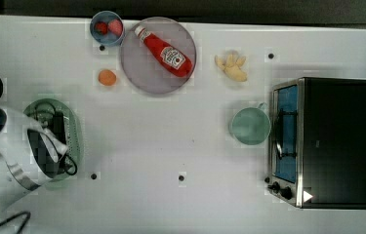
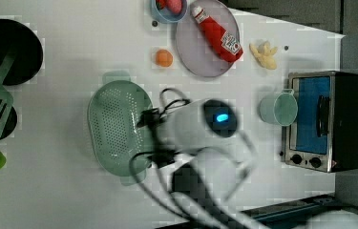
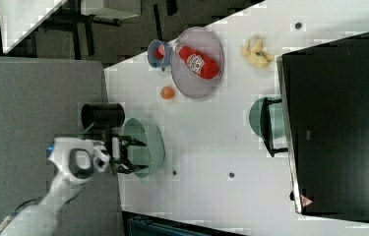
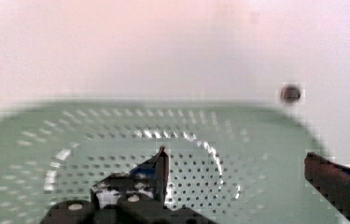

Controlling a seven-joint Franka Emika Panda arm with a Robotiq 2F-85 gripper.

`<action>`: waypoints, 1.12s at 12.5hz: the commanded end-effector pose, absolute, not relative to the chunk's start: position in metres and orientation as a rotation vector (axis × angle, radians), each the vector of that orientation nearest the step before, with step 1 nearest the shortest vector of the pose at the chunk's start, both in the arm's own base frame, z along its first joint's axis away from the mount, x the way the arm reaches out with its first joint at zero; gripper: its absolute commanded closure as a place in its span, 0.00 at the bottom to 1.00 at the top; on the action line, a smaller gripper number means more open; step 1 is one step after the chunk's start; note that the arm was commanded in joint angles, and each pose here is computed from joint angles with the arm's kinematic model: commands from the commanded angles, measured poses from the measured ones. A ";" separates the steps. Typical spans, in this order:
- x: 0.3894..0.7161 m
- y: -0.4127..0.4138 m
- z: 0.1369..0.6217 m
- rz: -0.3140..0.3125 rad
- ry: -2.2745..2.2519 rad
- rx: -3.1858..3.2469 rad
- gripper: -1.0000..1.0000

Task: Drag strainer right to left.

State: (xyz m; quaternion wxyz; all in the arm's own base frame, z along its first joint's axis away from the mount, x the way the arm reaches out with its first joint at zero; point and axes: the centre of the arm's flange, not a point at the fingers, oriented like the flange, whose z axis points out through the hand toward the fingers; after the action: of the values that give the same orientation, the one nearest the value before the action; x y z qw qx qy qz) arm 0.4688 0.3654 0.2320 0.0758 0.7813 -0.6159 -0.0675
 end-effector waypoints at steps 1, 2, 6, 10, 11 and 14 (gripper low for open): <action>0.542 0.260 0.403 -0.064 -1.801 2.634 0.00; 0.547 0.219 0.435 -0.037 -1.723 2.680 0.00; 0.535 0.056 0.531 0.010 -1.405 2.854 0.00; 0.511 -0.058 0.568 0.087 -1.140 2.927 0.00; 0.509 -0.070 0.569 0.093 -1.130 2.923 0.00; 0.510 -0.072 0.567 0.093 -1.137 2.919 0.00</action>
State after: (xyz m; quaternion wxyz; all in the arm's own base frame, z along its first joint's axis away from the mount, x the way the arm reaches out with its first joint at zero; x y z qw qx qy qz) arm 0.4834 -0.1641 0.5992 -0.0269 0.8733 -0.4834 0.0549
